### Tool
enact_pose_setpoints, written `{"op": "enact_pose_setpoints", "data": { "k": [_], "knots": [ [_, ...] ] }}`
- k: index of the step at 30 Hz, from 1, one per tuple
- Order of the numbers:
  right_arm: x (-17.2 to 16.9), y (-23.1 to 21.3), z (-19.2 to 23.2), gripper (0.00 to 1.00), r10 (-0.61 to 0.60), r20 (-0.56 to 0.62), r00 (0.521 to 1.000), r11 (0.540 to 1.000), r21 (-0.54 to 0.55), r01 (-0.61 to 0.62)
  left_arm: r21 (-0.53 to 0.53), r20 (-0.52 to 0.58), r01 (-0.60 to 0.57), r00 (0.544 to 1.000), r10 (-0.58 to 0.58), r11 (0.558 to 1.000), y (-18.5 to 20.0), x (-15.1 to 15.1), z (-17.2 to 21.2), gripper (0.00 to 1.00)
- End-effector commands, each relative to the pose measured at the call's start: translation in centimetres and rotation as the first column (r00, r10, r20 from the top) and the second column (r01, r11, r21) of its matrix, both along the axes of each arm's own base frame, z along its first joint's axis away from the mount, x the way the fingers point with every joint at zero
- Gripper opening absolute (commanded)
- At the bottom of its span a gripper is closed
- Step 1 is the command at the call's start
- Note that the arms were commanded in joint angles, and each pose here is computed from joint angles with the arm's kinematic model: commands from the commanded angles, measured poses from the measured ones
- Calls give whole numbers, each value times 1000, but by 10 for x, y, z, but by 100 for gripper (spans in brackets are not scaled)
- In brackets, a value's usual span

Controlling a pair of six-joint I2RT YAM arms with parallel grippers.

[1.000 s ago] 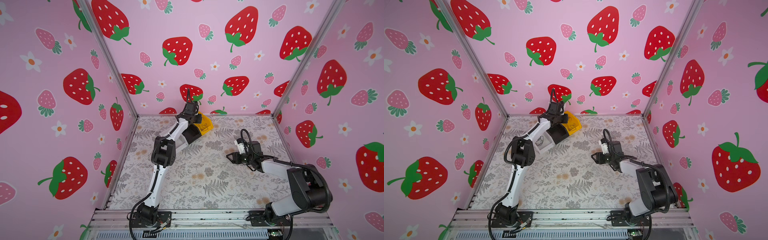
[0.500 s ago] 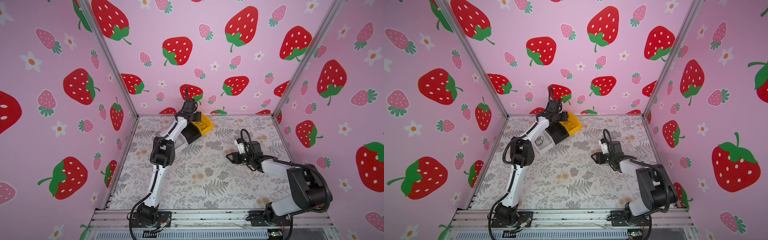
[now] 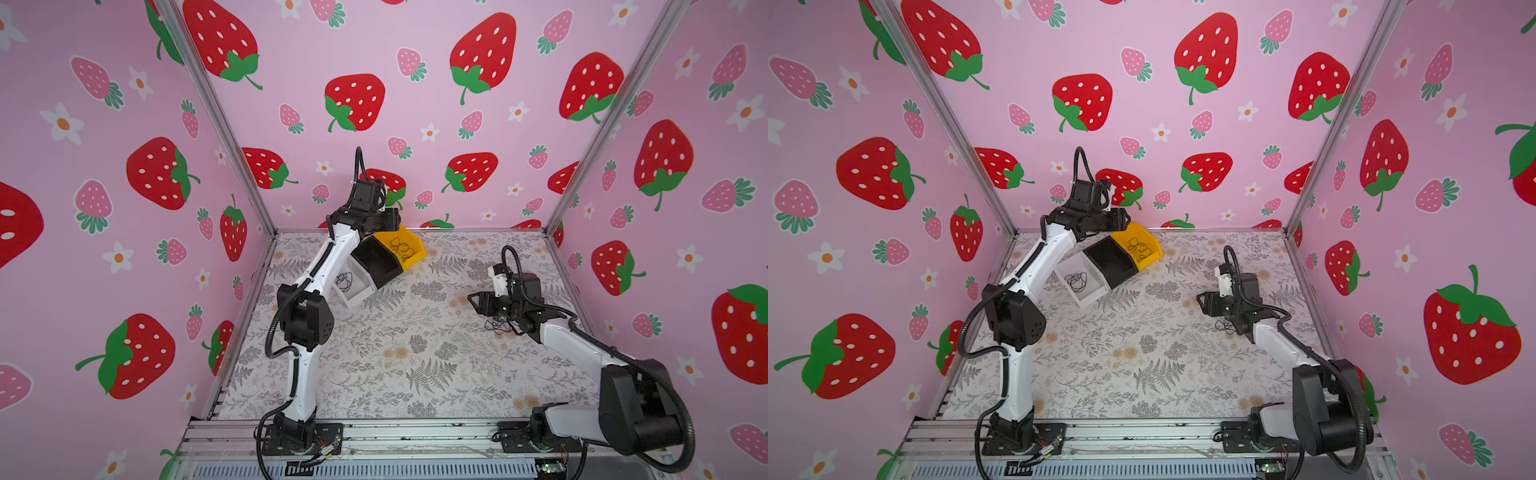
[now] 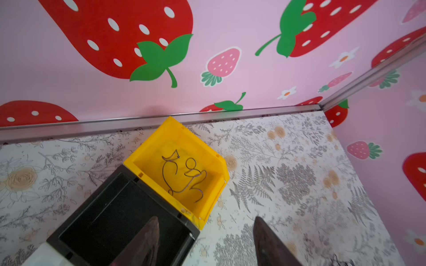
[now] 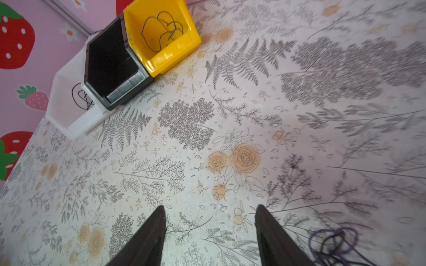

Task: Untangle the cables
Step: 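Move the left gripper from the bin to the remaining tangle while right hovers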

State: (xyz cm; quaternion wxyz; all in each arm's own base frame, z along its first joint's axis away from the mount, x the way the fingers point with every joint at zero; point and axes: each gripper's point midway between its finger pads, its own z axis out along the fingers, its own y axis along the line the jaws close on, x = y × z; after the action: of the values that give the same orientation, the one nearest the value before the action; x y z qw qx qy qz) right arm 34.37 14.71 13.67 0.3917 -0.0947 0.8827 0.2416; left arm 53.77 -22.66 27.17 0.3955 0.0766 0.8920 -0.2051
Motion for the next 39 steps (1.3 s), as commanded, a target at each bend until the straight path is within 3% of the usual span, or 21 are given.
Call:
{"op": "enact_pose_setpoints", "data": {
  "k": [1, 6, 8, 11, 17, 23, 39],
  "knots": [
    [-4, -43, -3, 66, -176, -60, 983, 982, -78, 171, -64, -64, 123, 990, -127, 990, -27, -48, -4, 63],
    [-14, -82, -26, 65, -313, -168, 935, 946, -148, 290, -145, -134, 294, 940, -313, 945, -86, -115, -15, 58],
    [-18, -90, -35, 64, -336, -210, 918, 939, -149, 309, -228, -191, 360, 894, -404, 905, -123, -145, -32, 56],
    [-23, -96, -40, 63, -352, -233, 907, 935, -132, 329, -264, -272, 428, 827, -493, 864, -171, -180, -64, 52],
    [-28, -113, -29, 59, -408, -201, 891, 913, -77, 400, -321, -430, 462, 706, -562, 827, -241, -222, -121, 49],
    [-34, -117, -29, 58, -409, -198, 891, 912, -53, 407, -278, -525, 499, 637, -564, 821, -270, -231, -154, 52],
    [-35, -117, -36, 56, -401, -208, 892, 915, -42, 401, -278, -607, 471, 589, -534, 837, -290, -225, -206, 54]
  ]
}}
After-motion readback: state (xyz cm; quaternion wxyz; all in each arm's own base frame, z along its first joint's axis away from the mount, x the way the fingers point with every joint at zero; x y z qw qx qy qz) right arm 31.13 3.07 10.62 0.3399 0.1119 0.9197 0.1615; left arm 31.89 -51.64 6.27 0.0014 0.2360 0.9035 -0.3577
